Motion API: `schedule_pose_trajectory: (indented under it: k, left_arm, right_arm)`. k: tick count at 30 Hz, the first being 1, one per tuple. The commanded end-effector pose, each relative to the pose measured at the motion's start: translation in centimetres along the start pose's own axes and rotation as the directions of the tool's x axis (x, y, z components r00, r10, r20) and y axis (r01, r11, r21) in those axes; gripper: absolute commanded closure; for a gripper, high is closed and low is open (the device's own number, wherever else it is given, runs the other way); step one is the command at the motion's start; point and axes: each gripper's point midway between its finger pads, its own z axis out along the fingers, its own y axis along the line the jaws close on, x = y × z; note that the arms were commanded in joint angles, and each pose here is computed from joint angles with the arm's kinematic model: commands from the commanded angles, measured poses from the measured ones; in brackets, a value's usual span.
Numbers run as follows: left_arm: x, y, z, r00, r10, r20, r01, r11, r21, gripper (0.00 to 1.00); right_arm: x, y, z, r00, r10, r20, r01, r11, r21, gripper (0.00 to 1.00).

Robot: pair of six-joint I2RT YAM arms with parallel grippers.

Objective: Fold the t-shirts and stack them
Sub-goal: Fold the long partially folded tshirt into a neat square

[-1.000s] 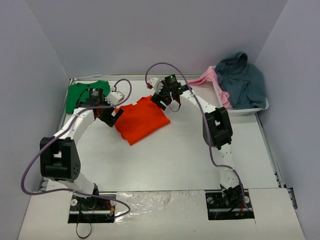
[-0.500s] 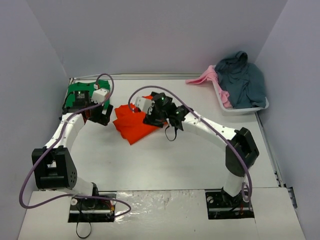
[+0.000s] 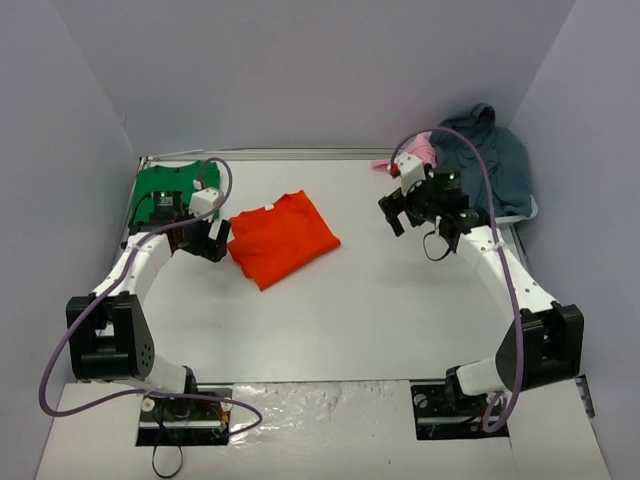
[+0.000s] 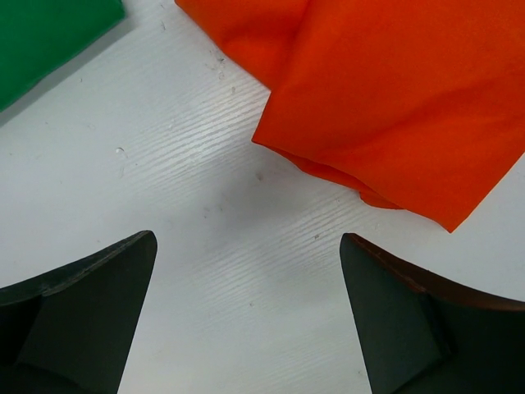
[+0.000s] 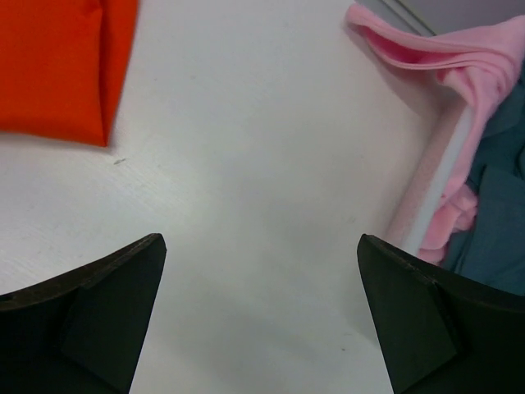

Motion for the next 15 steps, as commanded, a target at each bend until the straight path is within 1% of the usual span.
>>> schedule_pose_trajectory:
  k: [1, 2, 3, 5, 6, 8, 9, 11, 13, 15]
  left_arm:
    - [-1.9, 0.2, -0.8, 0.998, 0.021, 0.063, -0.02, 1.0, -0.014, 0.06]
    - [-1.7, 0.3, -0.6, 0.999, 0.017, 0.052, -0.017, 1.0, -0.013, 0.06]
    - [-1.5, 0.4, -0.4, 0.999, 0.016, 0.038, -0.015, 1.0, -0.01, 0.06]
    - [-1.3, 1.1, -0.5, 0.999, 0.011, 0.036, -0.01, 0.999, -0.03, 0.06]
    - [-1.3, 1.4, -0.5, 0.999, 0.011, 0.045, -0.009, 0.999, -0.046, 0.06]
    - [-1.1, 2.3, -0.9, 0.999, -0.008, 0.052, 0.012, 0.998, -0.068, 0.06]
    - [-1.2, 2.7, -1.2, 0.997, -0.034, 0.066, 0.039, 0.996, -0.081, 0.06]
    - [-0.9, 4.4, -2.0, 0.992, -0.092, 0.082, 0.101, 0.988, -0.113, 0.06]
    - [-0.8, 5.3, -2.6, 0.98, -0.165, 0.11, 0.177, 0.978, -0.113, 0.06]
    - [-0.7, 6.2, -3.2, 0.959, -0.242, 0.145, 0.257, 0.962, -0.095, 0.06]
  right_arm:
    - [-0.6, 4.9, 0.2, 0.997, 0.01, 0.078, 0.0, 0.993, -0.121, 0.0]
    - [-0.9, 5.4, 0.2, 0.997, -0.022, 0.08, 0.031, 0.992, -0.119, 0.0]
    - [-1.0, 6.7, 0.3, 0.994, -0.092, 0.064, 0.099, 0.988, -0.122, 0.0]
    - [-2.0, 8.2, 0.4, 0.985, -0.164, 0.059, 0.17, 0.976, -0.135, 0.0]
    - [-2.2, 10.0, 0.4, 0.975, -0.215, 0.048, 0.22, 0.962, -0.163, 0.0]
    - [-3.2, 11.8, 0.9, 0.964, -0.262, 0.051, 0.267, 0.945, -0.188, 0.0]
    - [-4.1, 13.4, 0.9, 0.95, -0.304, 0.066, 0.311, 0.93, -0.196, 0.0]
    - [-3.9, 15.3, 1.9, 0.931, -0.362, 0.052, 0.365, 0.906, -0.214, 0.0]
    - [-3.7, 18.1, 2.9, 0.901, -0.432, 0.039, 0.428, 0.873, -0.235, 0.0]
    - [-3.2, 19.8, 3.7, 0.887, -0.462, 0.02, 0.451, 0.855, -0.257, 0.0]
